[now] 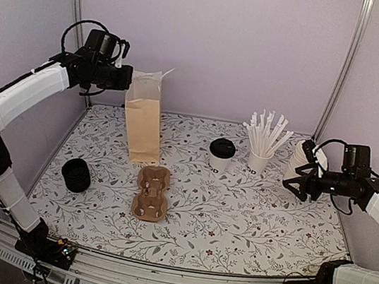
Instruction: Pack the takeout coffee
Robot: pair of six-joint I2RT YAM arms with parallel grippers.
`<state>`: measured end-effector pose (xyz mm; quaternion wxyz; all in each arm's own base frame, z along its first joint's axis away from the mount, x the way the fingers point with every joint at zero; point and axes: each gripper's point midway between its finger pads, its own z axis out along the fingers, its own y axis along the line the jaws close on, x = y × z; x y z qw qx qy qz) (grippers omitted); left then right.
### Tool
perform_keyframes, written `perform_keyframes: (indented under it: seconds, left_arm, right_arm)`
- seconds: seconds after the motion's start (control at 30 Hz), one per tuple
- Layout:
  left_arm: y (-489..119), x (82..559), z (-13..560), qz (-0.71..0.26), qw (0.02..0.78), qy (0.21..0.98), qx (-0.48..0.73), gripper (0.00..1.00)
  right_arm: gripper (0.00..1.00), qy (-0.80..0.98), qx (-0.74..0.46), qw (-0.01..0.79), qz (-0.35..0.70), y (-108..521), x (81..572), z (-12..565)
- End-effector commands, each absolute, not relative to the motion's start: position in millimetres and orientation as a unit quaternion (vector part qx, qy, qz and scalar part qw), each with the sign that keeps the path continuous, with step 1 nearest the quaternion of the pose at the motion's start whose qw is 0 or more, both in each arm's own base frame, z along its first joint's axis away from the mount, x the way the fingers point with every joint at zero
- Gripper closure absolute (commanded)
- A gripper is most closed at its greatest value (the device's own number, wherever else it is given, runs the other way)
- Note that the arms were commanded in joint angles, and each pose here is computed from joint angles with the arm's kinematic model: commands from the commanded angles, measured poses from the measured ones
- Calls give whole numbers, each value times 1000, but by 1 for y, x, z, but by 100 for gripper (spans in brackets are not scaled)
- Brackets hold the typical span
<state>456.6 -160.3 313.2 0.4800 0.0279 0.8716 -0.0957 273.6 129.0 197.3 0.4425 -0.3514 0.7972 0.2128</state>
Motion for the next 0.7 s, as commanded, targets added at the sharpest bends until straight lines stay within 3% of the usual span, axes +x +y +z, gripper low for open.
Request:
perform_keyframes:
  seconds: [0.0,0.03,0.13,0.17,0.27,0.67]
  left_arm:
    - [-155,447,351,-107,511,852,36,100]
    - [-154,446,350,-104,508,854,34,92]
    - [-150,450,343,-88,497,863,23,51]
    - [-150,452,340,-84,491,867,23,45]
    - [-154,462,326,-75,471,879,26,41]
    - [-163,501,306,-44,455,888,41,40]
  right_arm:
    - [20,802,-349,438,207,126,272,192]
    - [20,802,-349,438,207,126,272,192]
    - [20,802,-350,438,207,126,272,192]
    - [20,802,-350,438,207,126,272,192]
    - [20,802,-349,438,207,126,272,192]
    - [20,801,-349,442,202,125,271,194]
